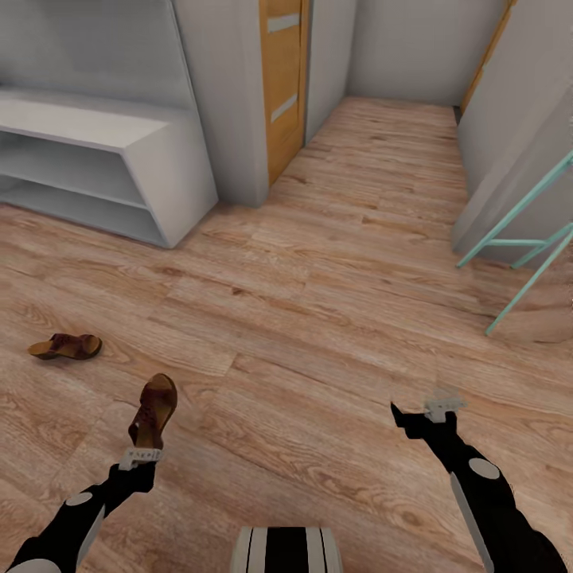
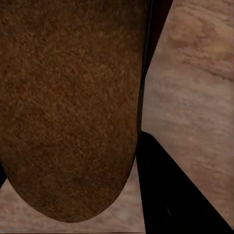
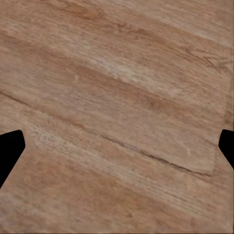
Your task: Pick up the two gym shoes and the two sandals from the corridor floor and place them onto the hallstand (shoe rack) in the corridor, making sure they are on the rack and not on the floor. Arrange them so the two gym shoes are next to each other and the two sandals are next to each other.
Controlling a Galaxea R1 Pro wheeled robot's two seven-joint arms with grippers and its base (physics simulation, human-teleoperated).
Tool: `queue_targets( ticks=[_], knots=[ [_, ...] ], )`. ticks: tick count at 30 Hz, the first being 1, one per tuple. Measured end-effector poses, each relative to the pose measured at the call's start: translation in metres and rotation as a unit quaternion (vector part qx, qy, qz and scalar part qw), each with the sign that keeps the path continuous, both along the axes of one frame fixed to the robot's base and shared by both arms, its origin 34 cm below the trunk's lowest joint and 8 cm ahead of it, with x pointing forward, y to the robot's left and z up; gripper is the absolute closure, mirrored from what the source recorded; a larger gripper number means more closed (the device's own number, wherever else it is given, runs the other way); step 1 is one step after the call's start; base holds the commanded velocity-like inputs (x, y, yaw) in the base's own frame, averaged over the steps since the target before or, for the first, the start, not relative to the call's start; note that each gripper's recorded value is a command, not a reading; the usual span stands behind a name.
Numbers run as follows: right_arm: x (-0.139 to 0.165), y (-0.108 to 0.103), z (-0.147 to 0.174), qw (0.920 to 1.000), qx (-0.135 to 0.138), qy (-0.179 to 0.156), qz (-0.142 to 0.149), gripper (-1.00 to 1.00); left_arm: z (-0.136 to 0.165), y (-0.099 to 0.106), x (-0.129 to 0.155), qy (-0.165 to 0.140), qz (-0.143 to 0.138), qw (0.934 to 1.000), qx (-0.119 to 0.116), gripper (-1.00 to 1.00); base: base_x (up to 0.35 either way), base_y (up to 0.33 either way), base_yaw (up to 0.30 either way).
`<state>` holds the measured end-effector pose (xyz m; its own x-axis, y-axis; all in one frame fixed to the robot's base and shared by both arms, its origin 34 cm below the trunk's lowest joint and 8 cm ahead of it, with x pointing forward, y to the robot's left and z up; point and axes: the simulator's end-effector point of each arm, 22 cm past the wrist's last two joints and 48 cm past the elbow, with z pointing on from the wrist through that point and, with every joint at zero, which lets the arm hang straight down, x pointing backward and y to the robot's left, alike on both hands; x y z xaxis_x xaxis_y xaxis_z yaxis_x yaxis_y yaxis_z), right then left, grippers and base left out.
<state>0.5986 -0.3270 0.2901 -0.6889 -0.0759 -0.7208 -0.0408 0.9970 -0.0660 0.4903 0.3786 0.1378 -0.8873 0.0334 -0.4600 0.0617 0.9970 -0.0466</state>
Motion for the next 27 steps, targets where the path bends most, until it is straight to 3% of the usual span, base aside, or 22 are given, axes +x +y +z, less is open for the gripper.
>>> queue_targets(
  ticks=[3,8,15,18,27],
  knots=[
    [-0.023,-0.002,-0.017,0.9999,0.001,0.010,0.000,-1.00,0.004,-0.003,-0.005,-0.021,0.002,0.9998,-0.002,1.00,0.000,0.000,0.000],
    [-0.049,-0.002,-0.032,1.0000,0.002,-0.006,0.004,-1.00,0.005,-0.008,-0.021,-0.037,0.005,0.9993,-0.003,1.00,0.000,0.000,0.000],
    [-0.097,-0.003,-0.067,0.9999,0.005,-0.010,0.006,-1.00,0.005,0.007,-0.060,-0.055,0.036,0.9968,0.046,1.00,0.000,0.000,0.000],
    [-0.117,-0.002,-0.075,0.9997,0.007,-0.020,0.007,-1.00,0.009,0.010,-0.071,-0.063,0.041,0.9957,0.055,1.00,0.000,0.000,0.000],
    [-0.179,0.004,-0.093,0.9994,0.013,-0.032,0.007,-1.00,0.020,0.007,-0.079,-0.076,0.070,0.9935,0.048,1.00,0.000,0.000,0.000]
  ],
)
